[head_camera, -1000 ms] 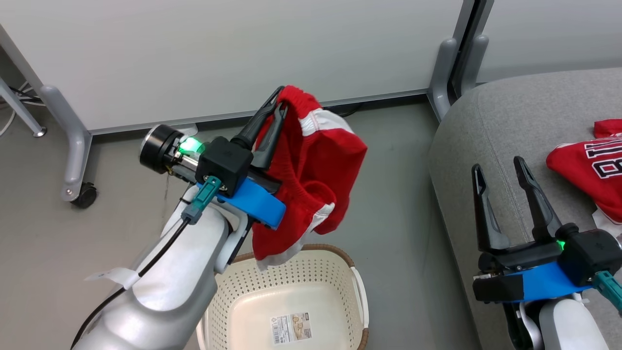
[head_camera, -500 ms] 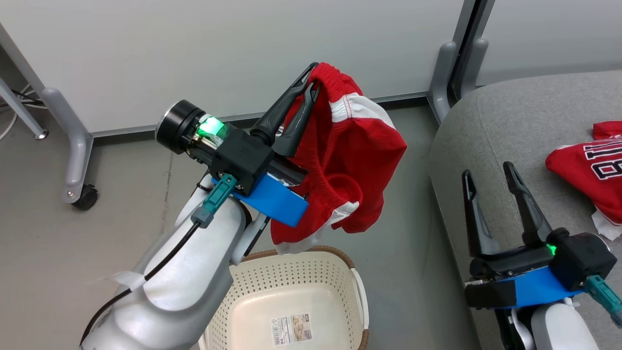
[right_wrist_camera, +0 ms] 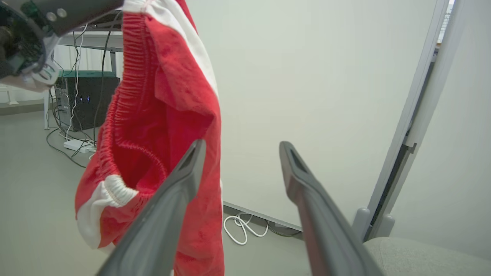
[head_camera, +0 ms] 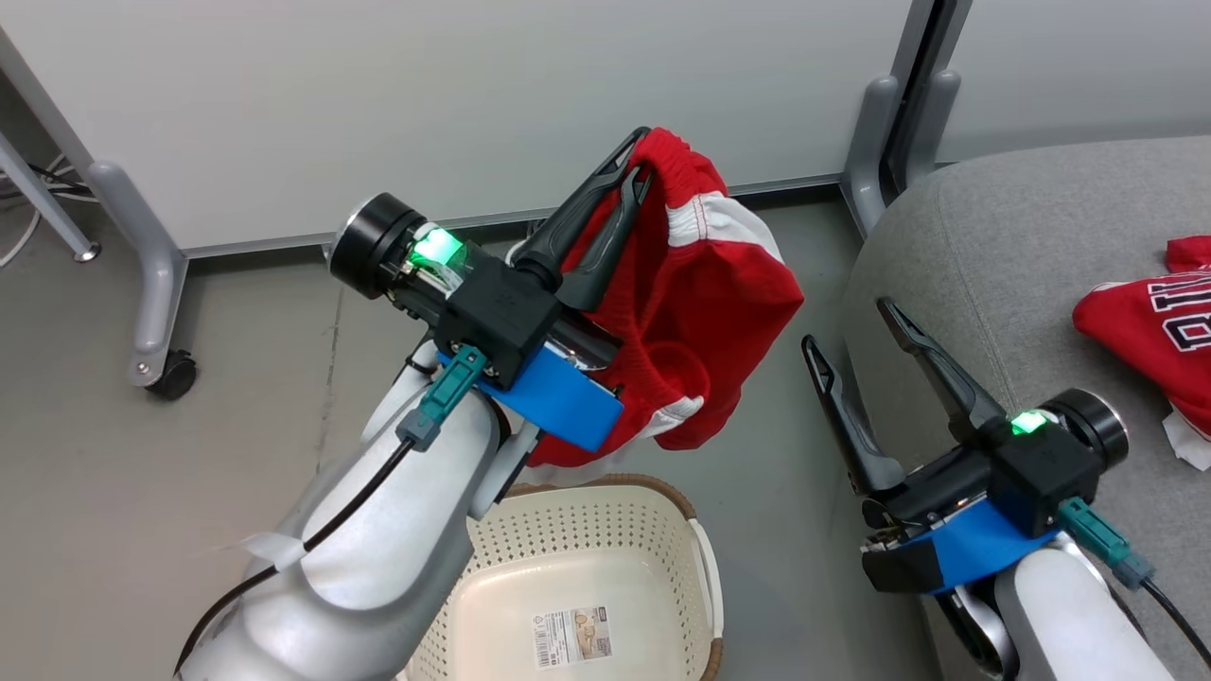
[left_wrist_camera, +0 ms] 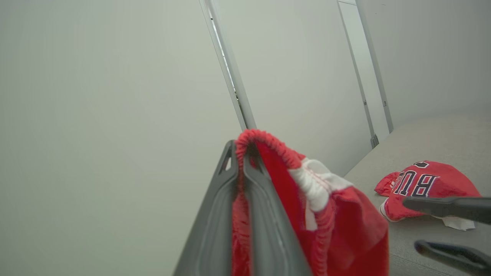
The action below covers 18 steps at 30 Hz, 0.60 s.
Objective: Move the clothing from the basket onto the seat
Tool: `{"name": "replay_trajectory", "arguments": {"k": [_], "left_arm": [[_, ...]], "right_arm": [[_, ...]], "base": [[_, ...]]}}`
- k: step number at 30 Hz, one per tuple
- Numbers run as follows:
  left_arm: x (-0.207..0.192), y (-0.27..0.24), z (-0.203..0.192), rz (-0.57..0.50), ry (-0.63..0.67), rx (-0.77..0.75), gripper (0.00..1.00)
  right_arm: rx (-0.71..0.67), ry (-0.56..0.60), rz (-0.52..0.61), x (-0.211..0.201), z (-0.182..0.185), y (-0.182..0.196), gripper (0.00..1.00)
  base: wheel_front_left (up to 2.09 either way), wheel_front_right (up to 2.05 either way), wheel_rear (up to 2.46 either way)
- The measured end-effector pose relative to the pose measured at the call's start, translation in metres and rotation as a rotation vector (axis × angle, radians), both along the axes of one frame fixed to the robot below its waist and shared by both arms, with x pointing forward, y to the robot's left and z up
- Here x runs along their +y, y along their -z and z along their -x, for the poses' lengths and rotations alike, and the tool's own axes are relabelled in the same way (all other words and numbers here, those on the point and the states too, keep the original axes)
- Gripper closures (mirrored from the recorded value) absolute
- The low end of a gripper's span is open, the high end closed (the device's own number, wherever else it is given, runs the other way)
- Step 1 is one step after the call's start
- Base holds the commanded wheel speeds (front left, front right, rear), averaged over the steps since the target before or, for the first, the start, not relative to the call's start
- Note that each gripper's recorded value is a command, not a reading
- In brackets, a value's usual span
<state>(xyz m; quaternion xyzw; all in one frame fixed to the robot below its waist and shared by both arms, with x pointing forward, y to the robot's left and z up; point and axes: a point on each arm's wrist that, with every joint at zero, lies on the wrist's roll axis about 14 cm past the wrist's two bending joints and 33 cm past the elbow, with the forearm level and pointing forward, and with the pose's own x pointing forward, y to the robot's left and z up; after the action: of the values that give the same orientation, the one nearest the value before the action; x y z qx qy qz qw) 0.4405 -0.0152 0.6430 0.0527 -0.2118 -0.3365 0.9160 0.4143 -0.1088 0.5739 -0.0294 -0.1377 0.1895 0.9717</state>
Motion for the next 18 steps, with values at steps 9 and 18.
{"name": "replay_trajectory", "arguments": {"k": [9, 18], "left_arm": [[-0.005, 0.004, 0.010, 0.001, 0.017, 0.009, 1.00], [-0.008, 0.012, 0.016, -0.005, 0.031, 0.027, 1.00]], "right_arm": [[0.026, -0.110, 0.096, 0.028, -0.017, 0.010, 0.00], [0.035, -0.180, 0.079, 0.057, -0.027, 0.009, 0.52]], "base": [[0.00, 0.00, 0.00], [0.00, 0.00, 0.00]]}}
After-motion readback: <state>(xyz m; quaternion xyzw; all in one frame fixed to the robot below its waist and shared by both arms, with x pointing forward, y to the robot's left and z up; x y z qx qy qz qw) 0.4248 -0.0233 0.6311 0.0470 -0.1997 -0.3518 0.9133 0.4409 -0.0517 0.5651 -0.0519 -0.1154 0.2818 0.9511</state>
